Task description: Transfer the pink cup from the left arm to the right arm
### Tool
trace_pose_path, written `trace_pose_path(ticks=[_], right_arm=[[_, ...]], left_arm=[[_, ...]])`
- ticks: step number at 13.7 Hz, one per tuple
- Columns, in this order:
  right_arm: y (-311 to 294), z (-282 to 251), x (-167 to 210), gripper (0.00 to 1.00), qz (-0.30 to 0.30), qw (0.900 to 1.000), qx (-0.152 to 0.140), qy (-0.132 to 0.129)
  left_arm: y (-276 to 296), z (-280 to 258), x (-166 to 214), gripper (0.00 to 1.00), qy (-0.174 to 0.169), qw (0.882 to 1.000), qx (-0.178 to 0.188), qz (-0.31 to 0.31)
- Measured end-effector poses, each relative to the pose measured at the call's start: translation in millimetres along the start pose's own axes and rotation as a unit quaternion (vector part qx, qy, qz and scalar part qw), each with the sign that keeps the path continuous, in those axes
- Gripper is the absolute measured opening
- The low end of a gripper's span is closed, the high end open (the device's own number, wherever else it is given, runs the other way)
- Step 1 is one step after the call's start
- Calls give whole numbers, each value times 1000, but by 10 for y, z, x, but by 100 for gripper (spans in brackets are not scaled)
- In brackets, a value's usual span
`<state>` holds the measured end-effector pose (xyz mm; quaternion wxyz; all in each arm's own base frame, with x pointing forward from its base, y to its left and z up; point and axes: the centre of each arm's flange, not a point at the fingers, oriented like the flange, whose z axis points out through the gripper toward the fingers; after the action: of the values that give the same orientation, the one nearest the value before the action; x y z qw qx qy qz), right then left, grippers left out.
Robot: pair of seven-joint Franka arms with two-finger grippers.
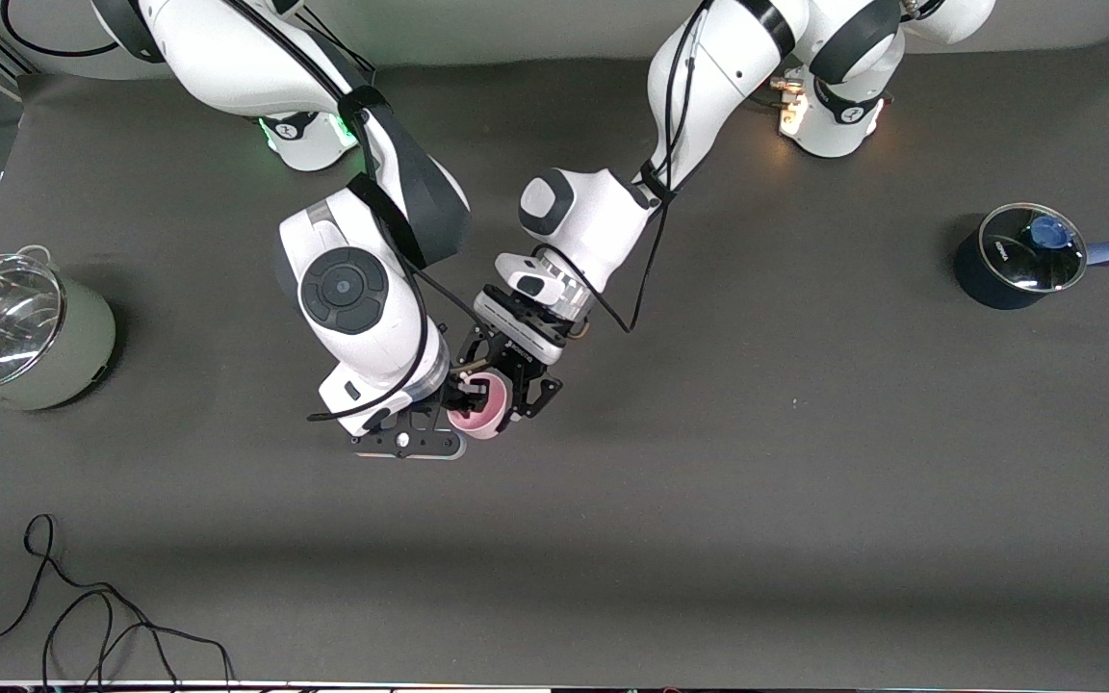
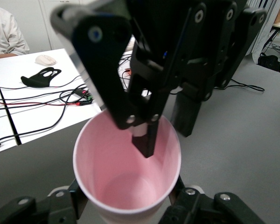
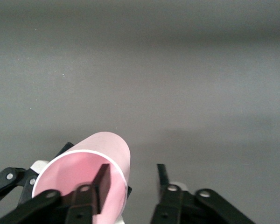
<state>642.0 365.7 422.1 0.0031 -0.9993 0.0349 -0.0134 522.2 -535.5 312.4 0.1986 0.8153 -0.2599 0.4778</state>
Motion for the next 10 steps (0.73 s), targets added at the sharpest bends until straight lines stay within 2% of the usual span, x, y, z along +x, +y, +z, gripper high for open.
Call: trace_pose_path(ticks=[1,2,3,4,10], right_arm=[[1,-9,0,27,0,1000,0,1],[-3,-19,-2,19,0,1000,2,1],[-22,-27,-11,6,0,1000,5,1],[-22,-29,-11,3,0,1000,4,1],[-13,-58,-9,3,1,1000,5,3]], left_arm=[[0,-1,11,70,1,1000,0,0],[4,-2,18,70,2,1000,0,0],[19,-3,20,70,2,1000,-1,0],[21,-4,21,70,3,1000,-1,0],[22,-6,44,70,5,1000,-2,-2]])
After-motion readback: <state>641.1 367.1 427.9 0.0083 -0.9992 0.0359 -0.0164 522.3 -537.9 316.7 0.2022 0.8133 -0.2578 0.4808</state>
